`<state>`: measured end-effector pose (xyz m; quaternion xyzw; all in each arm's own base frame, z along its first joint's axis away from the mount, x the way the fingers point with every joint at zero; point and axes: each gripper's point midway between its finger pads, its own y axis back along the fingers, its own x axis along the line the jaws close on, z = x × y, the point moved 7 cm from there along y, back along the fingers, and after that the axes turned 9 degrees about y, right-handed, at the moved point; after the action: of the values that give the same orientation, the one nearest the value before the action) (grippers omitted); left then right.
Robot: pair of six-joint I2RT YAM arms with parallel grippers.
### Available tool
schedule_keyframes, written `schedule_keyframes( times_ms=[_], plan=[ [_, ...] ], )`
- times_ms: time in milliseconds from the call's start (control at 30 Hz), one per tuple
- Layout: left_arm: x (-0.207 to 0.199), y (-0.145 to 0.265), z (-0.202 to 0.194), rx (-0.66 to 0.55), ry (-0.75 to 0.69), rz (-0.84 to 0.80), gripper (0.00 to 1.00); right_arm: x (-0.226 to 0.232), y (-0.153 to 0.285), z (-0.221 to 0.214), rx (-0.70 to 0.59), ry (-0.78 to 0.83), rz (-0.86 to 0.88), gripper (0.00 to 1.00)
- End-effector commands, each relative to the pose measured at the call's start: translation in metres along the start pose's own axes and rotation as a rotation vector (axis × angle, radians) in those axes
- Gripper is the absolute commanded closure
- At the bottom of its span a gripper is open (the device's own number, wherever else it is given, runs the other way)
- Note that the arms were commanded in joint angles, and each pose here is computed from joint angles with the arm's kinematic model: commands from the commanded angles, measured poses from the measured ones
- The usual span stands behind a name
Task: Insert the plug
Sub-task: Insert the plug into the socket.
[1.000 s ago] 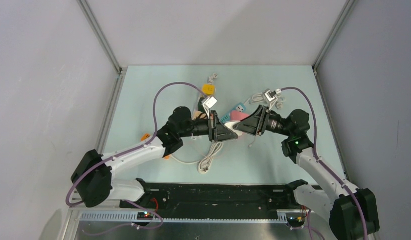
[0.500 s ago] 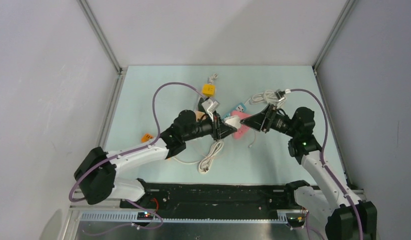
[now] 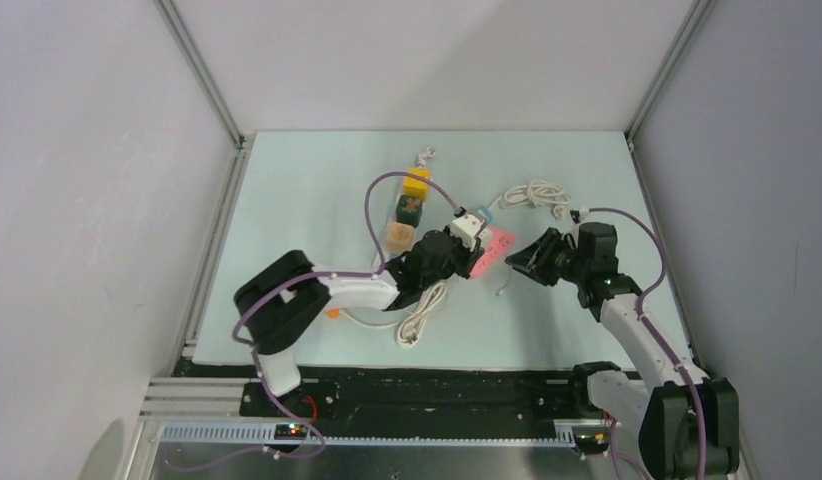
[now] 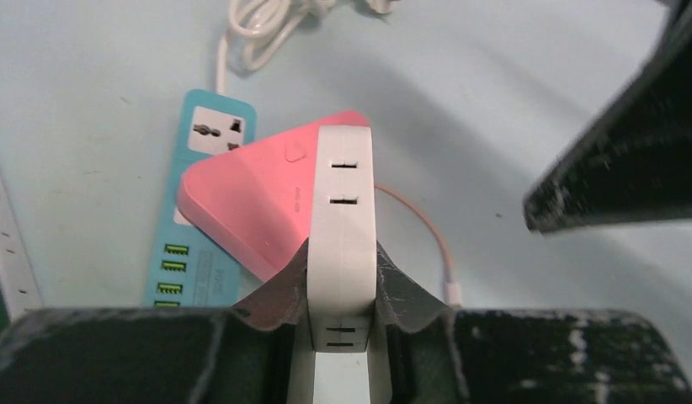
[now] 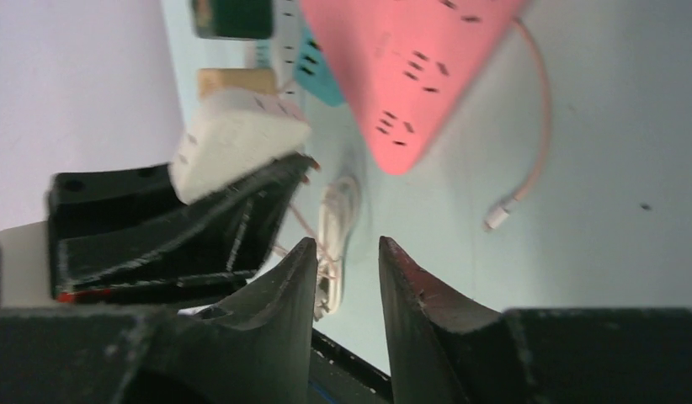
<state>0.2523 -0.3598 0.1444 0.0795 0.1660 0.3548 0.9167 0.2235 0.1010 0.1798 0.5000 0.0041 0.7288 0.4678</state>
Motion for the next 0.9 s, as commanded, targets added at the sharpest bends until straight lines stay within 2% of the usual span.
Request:
schedule_keyframes(
  times_ms=[0,300,533,867],
  plan=[
    [0.002,-0.026,0.026,-0.174,-0.068,0.101,1.00,-0.024,-0.008,-0.010,0.030,-0.031,-0.092,0.64],
    [0.006,-0.047,0.008,-0.239,-0.150,0.131,1.00,-0.039,-0.020,-0.019,0.074,-0.060,-0.103,0.65],
    [0.011,-0.039,-0.015,-0.254,-0.144,0.121,1.00,-0.048,-0.033,-0.021,0.109,-0.101,-0.107,0.66],
    [0.004,-0.031,-0.042,-0.213,-0.192,0.094,1.00,-0.052,-0.043,-0.021,0.129,-0.125,-0.082,0.66]
  ],
)
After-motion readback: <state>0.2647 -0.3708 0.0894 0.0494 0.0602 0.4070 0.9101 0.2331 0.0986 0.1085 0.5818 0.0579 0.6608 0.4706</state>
